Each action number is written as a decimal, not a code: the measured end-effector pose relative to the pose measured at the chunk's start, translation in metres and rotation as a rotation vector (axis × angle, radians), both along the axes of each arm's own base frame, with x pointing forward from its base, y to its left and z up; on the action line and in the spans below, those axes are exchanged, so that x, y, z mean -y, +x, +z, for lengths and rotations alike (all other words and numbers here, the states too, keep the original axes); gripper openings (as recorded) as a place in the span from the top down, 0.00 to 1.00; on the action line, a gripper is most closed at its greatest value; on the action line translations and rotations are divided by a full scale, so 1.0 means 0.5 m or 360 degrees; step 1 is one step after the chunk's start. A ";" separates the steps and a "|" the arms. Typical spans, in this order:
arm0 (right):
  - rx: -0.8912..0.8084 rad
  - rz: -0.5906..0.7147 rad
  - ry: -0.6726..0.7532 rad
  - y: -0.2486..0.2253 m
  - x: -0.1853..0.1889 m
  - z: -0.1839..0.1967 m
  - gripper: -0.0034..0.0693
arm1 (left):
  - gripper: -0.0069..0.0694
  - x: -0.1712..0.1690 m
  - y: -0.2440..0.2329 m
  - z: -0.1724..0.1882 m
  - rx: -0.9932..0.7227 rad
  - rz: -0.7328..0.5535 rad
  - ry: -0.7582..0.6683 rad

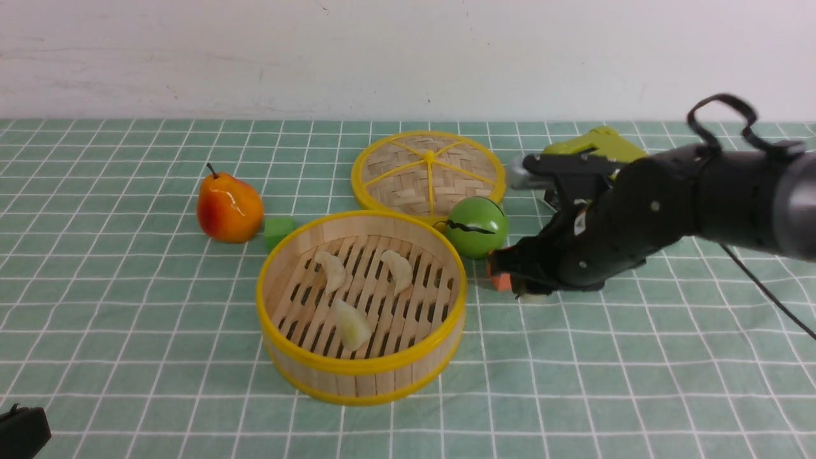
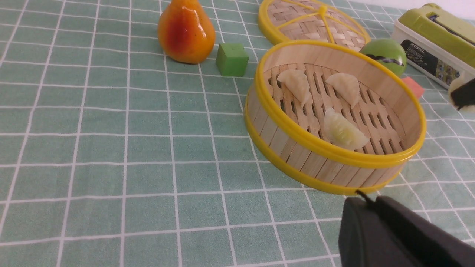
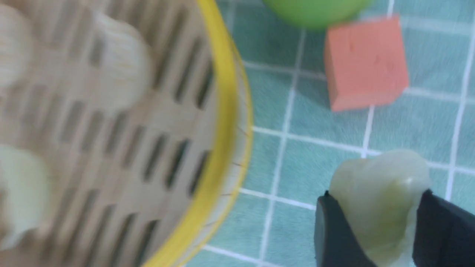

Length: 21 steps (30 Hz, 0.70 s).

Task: Put the dumplings into the steamer on the table with the blue tablecloth.
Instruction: 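Place the dumpling in the bamboo steamer basket with the right gripper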

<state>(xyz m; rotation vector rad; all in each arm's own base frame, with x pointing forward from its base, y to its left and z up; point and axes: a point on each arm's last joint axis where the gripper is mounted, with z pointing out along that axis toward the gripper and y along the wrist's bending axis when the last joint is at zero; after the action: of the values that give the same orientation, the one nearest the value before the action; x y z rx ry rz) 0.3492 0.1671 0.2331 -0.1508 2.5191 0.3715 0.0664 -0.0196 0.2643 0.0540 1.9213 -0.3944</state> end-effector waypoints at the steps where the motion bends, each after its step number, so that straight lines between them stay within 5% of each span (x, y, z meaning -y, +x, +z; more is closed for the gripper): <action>1: 0.0017 0.0014 0.0007 -0.004 -0.002 0.009 0.58 | 0.87 0.000 0.000 0.000 0.0000 0.0000 0.0000; 8: 0.0139 0.0346 0.0142 -0.063 -0.111 0.075 0.58 | 0.86 0.000 0.000 0.001 0.0005 -0.0001 -0.0002; 21: -0.0120 0.0462 0.0087 0.004 -0.230 -0.079 0.58 | 0.85 0.000 0.000 0.001 0.0005 -0.0001 -0.0002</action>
<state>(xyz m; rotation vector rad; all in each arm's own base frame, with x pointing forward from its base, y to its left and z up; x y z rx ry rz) 0.3511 0.2821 0.1934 -0.4926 2.5612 0.5706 0.0665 -0.0197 0.2646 0.0548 1.9179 -0.3957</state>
